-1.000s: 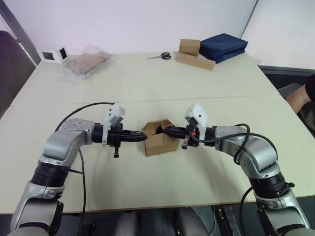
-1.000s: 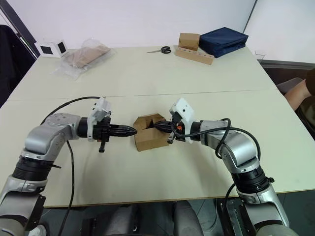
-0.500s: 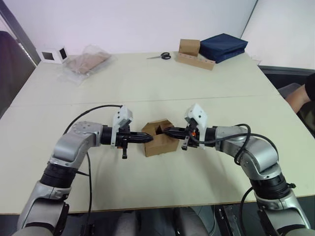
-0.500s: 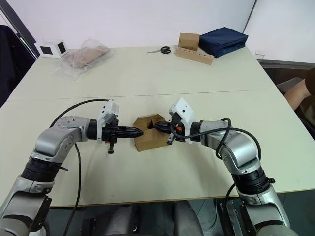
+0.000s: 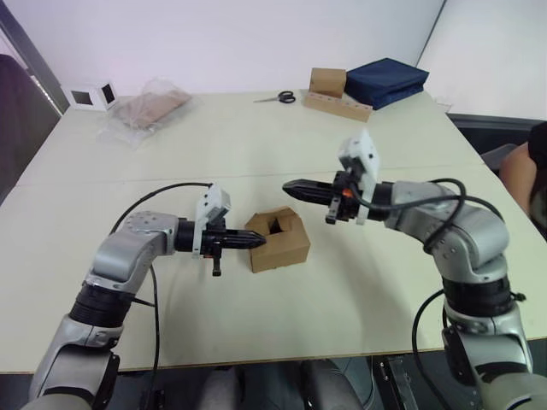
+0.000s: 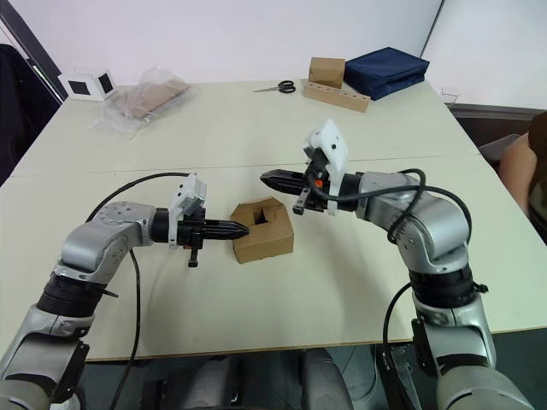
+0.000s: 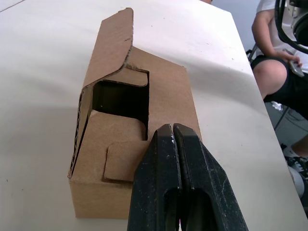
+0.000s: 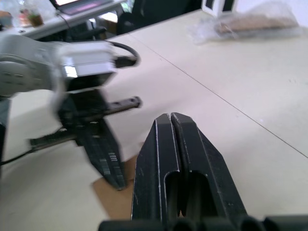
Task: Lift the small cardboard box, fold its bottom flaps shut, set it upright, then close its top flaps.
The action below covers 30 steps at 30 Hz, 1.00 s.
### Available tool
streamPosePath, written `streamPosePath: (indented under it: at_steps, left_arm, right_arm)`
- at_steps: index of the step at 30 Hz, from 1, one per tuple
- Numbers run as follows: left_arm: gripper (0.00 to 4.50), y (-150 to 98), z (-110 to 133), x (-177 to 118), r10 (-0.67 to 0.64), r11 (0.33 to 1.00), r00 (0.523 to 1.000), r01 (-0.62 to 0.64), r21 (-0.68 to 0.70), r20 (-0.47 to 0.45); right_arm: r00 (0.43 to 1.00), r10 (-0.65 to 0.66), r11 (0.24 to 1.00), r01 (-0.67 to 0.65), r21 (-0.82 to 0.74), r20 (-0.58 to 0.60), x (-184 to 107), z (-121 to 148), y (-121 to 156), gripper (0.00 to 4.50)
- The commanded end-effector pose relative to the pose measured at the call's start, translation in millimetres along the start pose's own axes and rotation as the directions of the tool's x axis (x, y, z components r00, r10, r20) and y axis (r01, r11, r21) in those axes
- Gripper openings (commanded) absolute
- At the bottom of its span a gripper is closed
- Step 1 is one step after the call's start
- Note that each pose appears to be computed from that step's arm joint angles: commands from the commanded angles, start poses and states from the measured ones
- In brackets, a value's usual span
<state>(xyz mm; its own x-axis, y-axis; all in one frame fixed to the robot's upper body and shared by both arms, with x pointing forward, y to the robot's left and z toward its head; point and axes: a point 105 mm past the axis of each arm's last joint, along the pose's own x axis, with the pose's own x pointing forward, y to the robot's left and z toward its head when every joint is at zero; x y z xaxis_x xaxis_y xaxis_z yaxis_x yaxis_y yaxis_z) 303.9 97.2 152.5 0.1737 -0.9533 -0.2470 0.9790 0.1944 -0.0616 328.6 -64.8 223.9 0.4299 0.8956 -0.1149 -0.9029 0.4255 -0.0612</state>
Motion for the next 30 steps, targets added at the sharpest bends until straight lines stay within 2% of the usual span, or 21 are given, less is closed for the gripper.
streamPosePath:
  at_steps: [1,5,8,12,18,24,28,30]
  left_arm:
    - [0.01,-5.4,6.8,-1.5,-0.010,0.999,1.000,0.010,0.034,0.017]
    - [0.01,-6.8,6.2,-1.6,-0.011,0.999,1.000,0.011,0.033,0.017]
    - [0.01,-6.3,4.8,-0.5,-0.005,0.999,1.000,0.005,0.034,0.015]
    - [0.01,-6.1,4.2,0.8,-0.004,0.999,1.000,0.003,0.035,0.017]
    - [0.01,-9.5,6.0,-2.3,-0.011,0.999,1.000,0.010,0.031,0.022]
    - [0.01,-23.9,14.8,-22.9,-0.045,0.998,0.999,0.045,0.039,0.004]
    - [0.01,-21.7,19.0,-33.0,-0.028,0.999,1.000,0.029,0.044,-0.004]
    - [0.01,-11.9,23.5,-33.6,0.005,0.999,1.000,-0.006,0.050,0.011]
  right_arm:
    - [1.000,0.013,0.999,-0.013,-0.042,-0.004,15.4,0.3,-7.0,0.00]
    - [0.999,0.032,0.999,-0.033,-0.040,-0.039,29.0,-8.7,-13.3,0.00]
    - [0.989,0.116,0.992,-0.119,-0.032,-0.087,25.8,-19.3,0.2,0.00]
    - [0.981,0.149,0.988,-0.153,-0.015,-0.127,21.5,-34.0,9.3,0.00]
    - [0.974,0.157,0.987,-0.158,0.004,-0.163,21.9,-52.7,17.3,0.00]
    - [0.970,0.140,0.990,-0.144,-0.009,-0.197,23.1,-66.1,17.9,0.00]
    - [0.971,0.136,0.990,-0.141,-0.010,-0.194,22.5,-66.8,18.5,0.00]
    - [0.973,0.132,0.991,-0.136,-0.011,-0.189,21.6,-66.3,18.8,0.00]
